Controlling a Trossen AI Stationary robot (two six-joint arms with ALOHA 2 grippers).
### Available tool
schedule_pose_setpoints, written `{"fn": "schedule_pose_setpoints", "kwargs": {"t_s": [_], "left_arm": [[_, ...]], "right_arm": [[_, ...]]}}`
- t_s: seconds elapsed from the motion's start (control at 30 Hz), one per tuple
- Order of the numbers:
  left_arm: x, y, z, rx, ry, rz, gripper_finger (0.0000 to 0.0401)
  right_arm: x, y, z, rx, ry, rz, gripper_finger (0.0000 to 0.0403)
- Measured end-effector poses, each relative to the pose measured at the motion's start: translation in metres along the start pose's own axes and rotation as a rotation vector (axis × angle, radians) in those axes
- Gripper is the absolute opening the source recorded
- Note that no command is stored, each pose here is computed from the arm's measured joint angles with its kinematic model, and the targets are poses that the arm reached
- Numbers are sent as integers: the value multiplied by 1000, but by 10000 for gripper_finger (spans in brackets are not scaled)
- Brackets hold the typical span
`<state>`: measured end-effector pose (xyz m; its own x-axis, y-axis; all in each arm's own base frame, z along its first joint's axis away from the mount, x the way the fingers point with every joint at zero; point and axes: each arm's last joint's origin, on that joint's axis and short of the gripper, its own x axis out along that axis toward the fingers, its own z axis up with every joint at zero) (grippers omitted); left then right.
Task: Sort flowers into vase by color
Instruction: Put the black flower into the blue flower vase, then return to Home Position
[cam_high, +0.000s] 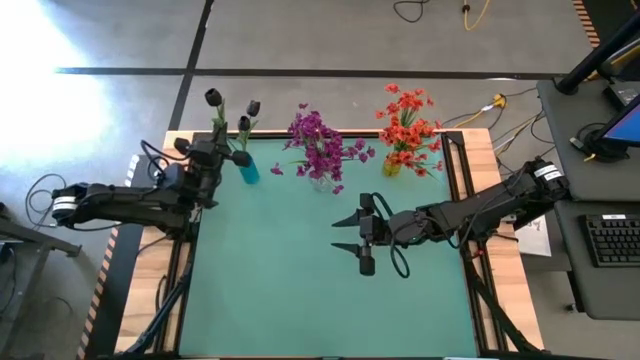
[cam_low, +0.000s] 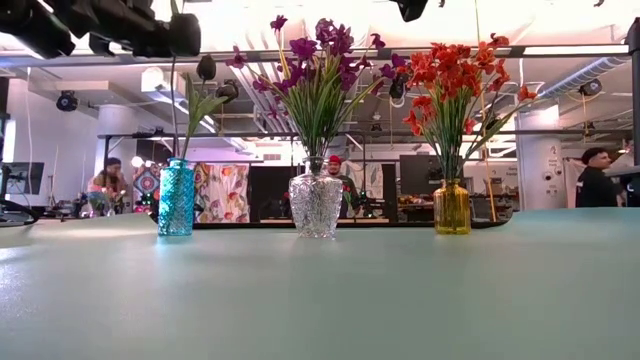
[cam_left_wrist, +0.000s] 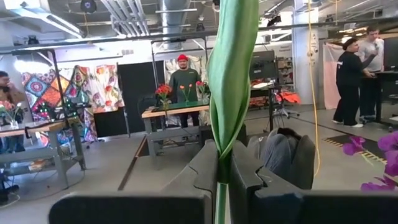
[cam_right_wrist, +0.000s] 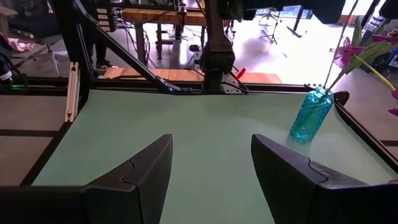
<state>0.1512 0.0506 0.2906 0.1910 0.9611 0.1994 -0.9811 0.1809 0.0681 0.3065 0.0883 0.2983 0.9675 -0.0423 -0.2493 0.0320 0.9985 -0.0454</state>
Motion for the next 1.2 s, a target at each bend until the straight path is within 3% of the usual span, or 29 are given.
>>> {"fn": "schedule_pose_setpoints", "kwargs": {"t_s": [0.7, 0.87, 1.2], "left_arm": [[6, -11, -15, 78, 77, 73, 4], [6, -11, -15, 58, 76, 72, 39], [-5, -16, -14, 93, 98, 41, 148]], "right_arm": [[0, 0, 0, -4, 3, 0, 212], [0, 0, 0, -4, 3, 0, 212], [0, 0, 0, -3, 3, 0, 212]]}}
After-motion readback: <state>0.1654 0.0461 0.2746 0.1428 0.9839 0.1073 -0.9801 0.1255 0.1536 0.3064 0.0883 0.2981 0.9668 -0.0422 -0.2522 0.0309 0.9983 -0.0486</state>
